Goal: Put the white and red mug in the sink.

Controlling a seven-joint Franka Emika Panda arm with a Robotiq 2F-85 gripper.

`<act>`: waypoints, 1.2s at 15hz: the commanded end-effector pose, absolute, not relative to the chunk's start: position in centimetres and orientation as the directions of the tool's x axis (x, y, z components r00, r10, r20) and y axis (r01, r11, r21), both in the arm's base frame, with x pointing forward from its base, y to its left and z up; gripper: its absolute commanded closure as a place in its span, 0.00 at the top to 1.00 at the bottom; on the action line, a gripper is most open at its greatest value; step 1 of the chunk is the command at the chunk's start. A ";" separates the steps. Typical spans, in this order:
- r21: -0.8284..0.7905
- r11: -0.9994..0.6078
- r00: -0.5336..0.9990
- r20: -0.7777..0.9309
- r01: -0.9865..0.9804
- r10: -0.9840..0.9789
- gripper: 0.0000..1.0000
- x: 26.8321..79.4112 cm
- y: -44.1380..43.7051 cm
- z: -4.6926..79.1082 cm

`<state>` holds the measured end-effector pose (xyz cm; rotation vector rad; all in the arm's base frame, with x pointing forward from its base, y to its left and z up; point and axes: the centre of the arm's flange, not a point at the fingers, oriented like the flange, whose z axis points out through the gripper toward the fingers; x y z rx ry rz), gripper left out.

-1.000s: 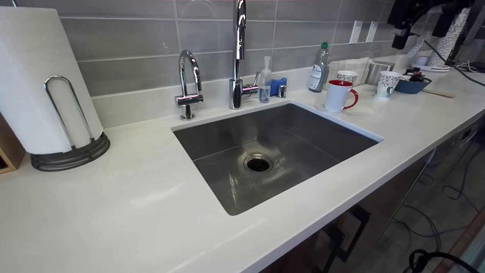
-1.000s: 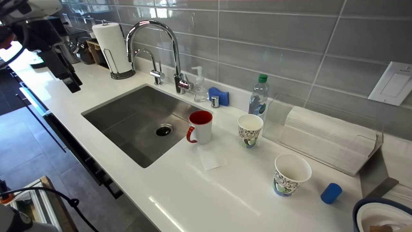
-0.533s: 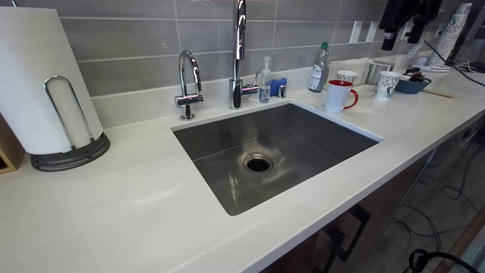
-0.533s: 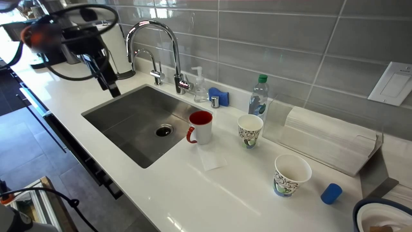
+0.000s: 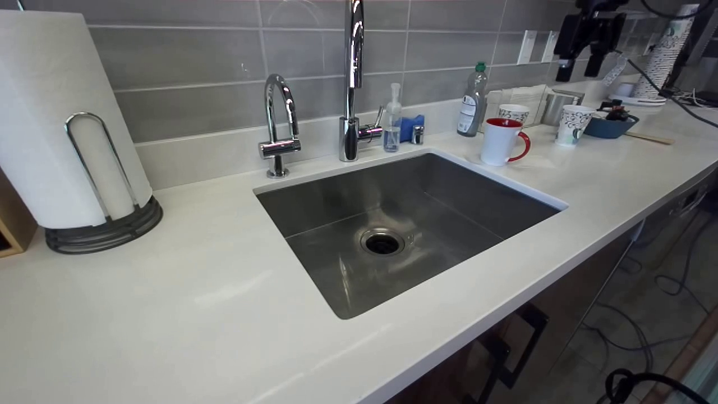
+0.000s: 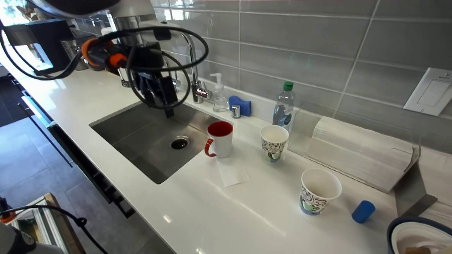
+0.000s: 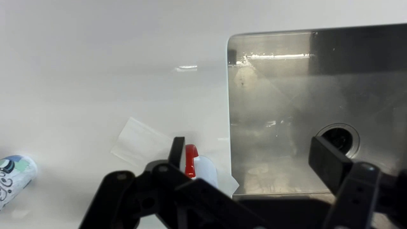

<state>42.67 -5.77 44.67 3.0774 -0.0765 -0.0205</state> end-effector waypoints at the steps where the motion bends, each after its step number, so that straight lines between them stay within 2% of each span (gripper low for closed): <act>1: 0.046 -0.997 0.998 -0.014 -0.058 -0.059 1.00 43.1 -6.8 44.0; 10: 0.020 -0.998 0.998 -0.022 -0.066 -0.067 1.00 44.6 -8.4 42.3; 18: -0.005 -0.998 0.998 0.033 -0.056 -0.056 1.00 48.3 -12.1 35.7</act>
